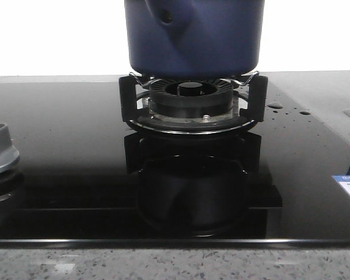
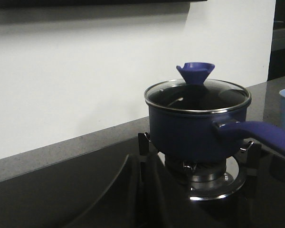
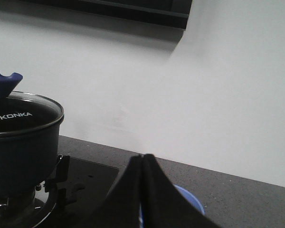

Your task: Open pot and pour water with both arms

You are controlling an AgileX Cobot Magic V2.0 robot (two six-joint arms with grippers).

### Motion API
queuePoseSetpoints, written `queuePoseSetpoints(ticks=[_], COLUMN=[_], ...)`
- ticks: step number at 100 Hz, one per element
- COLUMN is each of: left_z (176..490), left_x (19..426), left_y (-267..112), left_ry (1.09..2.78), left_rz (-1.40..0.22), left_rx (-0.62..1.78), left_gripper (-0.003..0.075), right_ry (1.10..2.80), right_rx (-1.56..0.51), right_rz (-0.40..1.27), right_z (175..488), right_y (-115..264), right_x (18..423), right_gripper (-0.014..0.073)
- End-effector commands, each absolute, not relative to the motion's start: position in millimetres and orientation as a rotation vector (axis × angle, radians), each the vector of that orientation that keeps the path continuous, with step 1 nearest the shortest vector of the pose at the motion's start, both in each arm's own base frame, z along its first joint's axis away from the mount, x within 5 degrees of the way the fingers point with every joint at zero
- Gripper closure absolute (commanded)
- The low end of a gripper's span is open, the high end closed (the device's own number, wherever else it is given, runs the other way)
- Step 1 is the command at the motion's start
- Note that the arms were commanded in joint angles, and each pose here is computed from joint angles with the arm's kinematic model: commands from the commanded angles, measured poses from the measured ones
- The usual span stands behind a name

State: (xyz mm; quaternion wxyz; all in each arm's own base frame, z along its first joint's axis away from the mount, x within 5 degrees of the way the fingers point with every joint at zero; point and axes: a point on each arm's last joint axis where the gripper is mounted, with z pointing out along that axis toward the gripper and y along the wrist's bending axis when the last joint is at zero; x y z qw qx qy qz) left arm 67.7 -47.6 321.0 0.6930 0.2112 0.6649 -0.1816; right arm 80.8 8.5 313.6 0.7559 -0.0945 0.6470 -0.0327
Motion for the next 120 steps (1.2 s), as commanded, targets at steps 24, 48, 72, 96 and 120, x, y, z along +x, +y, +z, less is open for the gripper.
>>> queuePoseSetpoints(ticks=[24,48,72,96,120], left_z=[322.1,321.9,321.9,297.4,234.6], left_x=[57.6,56.6,72.5,84.2,74.6], left_y=[-58.3,-59.5,-37.1,-13.2,-8.3], left_ry=[1.475,1.474,1.468,1.546,1.584], left_rz=[-0.572,-0.588,-0.377,0.022,-0.033], left_rx=[0.541,0.552,0.298,0.261,0.141], left_gripper=[0.0740,0.0740,0.0740,0.0740,0.0740], right_ry=[1.363,1.363,1.363,1.363,1.363], right_rx=[-0.231,-0.231,-0.231,-0.231,-0.231], right_rz=[-0.058,-0.058,-0.058,-0.058,-0.058], right_z=[324.3,324.3,324.3,324.3,324.3], right_y=[11.2,11.2,11.2,11.2,11.2], right_x=[79.2,79.2,79.2,79.2,79.2], right_gripper=[0.0666,0.0666,0.0666,0.0666,0.0666])
